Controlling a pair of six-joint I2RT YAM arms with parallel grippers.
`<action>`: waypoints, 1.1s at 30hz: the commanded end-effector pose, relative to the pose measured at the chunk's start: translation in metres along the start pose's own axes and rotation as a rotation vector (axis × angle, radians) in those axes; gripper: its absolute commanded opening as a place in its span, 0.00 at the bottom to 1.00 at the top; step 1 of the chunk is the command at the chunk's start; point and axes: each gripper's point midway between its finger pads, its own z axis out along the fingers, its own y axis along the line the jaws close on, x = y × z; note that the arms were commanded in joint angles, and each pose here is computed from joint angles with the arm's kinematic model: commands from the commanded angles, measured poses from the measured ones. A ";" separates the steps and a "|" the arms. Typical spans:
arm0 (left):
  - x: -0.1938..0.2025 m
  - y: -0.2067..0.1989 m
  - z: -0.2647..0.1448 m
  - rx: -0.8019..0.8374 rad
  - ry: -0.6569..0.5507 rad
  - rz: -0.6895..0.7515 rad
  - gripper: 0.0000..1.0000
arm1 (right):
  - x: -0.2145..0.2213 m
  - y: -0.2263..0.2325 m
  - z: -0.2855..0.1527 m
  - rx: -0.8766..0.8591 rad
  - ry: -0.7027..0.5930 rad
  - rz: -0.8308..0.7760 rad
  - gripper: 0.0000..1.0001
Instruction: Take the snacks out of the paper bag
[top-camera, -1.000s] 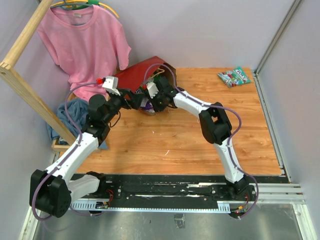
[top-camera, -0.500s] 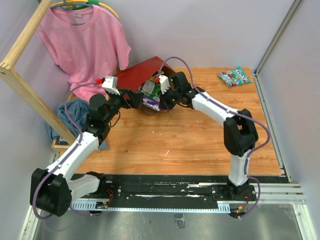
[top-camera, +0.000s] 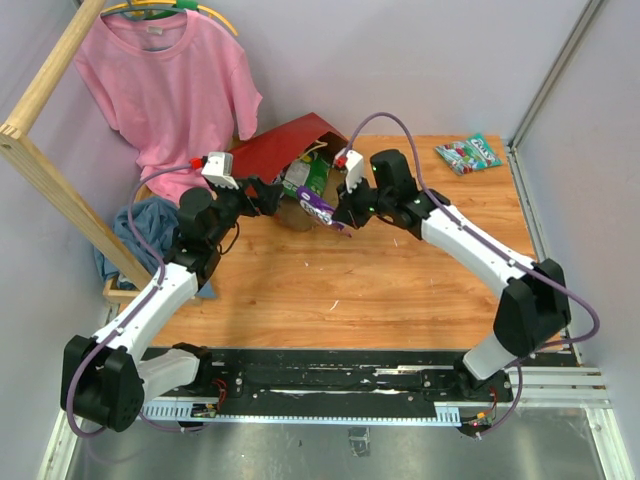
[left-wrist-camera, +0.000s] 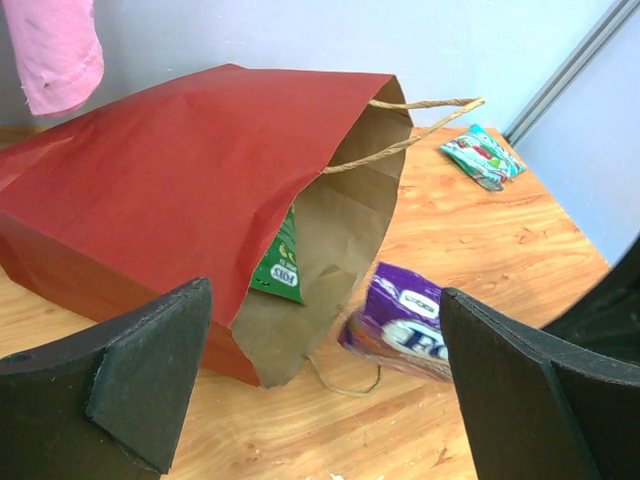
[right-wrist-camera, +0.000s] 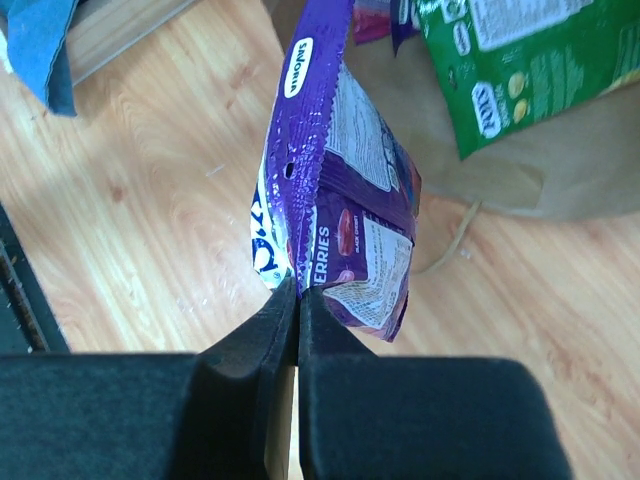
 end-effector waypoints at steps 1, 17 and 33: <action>-0.007 0.004 0.000 -0.015 -0.026 0.003 1.00 | -0.011 0.000 -0.032 0.043 -0.090 0.031 0.01; -0.016 -0.014 -0.004 0.075 -0.053 -0.028 1.00 | 0.056 -0.112 -0.154 0.301 -0.448 0.705 0.01; -0.017 -0.030 -0.001 0.160 -0.052 -0.077 1.00 | 0.074 -0.119 -0.128 0.247 -0.430 0.834 0.01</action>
